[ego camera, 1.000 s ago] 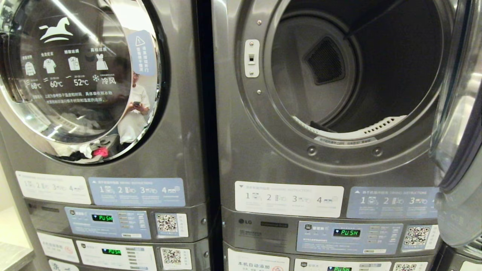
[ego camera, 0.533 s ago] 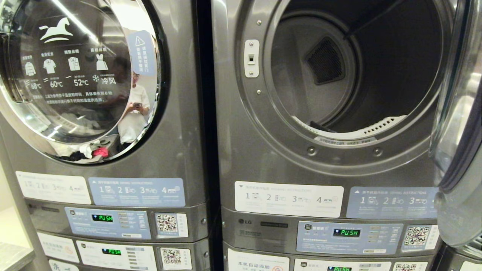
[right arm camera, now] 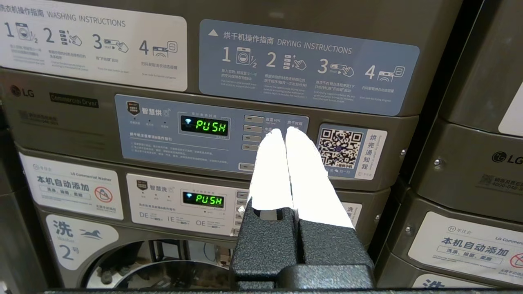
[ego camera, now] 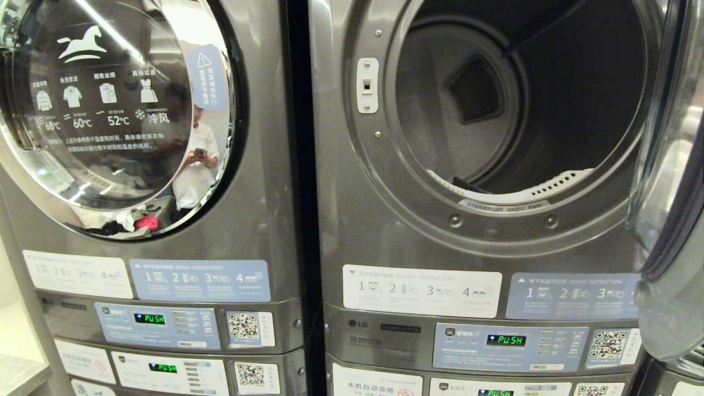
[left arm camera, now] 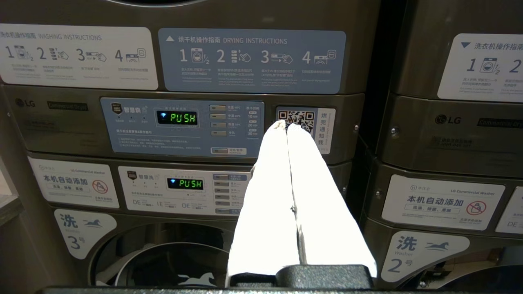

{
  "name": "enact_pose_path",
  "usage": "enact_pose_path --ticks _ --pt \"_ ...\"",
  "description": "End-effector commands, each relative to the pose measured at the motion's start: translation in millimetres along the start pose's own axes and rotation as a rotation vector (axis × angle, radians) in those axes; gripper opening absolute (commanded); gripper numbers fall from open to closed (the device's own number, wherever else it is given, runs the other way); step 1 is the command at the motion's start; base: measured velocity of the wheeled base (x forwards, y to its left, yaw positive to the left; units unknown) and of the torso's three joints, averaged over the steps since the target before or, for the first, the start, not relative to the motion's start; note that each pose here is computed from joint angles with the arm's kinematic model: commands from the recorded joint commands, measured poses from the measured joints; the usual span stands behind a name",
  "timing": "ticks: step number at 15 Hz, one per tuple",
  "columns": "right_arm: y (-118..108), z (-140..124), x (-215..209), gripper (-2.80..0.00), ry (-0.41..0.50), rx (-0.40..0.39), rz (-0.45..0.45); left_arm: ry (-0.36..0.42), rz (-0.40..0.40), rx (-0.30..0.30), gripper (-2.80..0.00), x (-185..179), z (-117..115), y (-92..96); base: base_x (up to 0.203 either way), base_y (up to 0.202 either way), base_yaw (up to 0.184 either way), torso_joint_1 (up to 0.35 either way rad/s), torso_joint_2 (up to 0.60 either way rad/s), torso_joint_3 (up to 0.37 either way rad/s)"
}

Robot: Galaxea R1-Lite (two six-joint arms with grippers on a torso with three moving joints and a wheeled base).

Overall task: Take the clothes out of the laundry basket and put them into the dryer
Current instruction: Open the dryer

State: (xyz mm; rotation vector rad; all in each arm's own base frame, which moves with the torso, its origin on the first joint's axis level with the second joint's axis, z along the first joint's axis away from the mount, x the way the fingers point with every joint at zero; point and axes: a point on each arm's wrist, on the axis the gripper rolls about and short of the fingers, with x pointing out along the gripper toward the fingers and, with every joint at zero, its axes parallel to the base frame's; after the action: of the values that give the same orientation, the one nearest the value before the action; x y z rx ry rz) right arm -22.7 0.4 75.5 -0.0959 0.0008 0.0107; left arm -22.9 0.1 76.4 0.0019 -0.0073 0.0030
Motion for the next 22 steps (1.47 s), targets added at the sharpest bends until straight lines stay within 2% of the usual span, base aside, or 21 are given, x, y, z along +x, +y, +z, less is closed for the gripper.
enact_pose_path --ticks 1,5,10,22 --pt "0.0 0.0 -0.2 -2.80 -0.003 0.015 0.000 -0.002 0.000 0.000 -2.80 -0.1 0.3 0.0 0.000 0.000 0.000 0.000 0.00 0.000" --pt "-0.5 0.4 -0.2 -2.80 -0.006 0.107 -0.023 0.000 0.000 0.001 -2.80 -0.1 0.2 0.0 0.000 0.000 0.000 0.000 0.00 0.000" --pt "-0.5 0.4 -0.2 -2.80 -0.006 0.105 -0.023 0.000 0.000 0.001 -2.80 -0.1 0.2 0.0 0.001 -0.021 0.002 0.003 0.00 0.000" --pt "-0.5 0.4 -0.2 -2.80 -0.006 0.108 -0.023 0.000 0.000 0.001 -2.80 -0.1 0.2 0.0 0.000 -0.191 0.001 0.001 0.00 0.000"
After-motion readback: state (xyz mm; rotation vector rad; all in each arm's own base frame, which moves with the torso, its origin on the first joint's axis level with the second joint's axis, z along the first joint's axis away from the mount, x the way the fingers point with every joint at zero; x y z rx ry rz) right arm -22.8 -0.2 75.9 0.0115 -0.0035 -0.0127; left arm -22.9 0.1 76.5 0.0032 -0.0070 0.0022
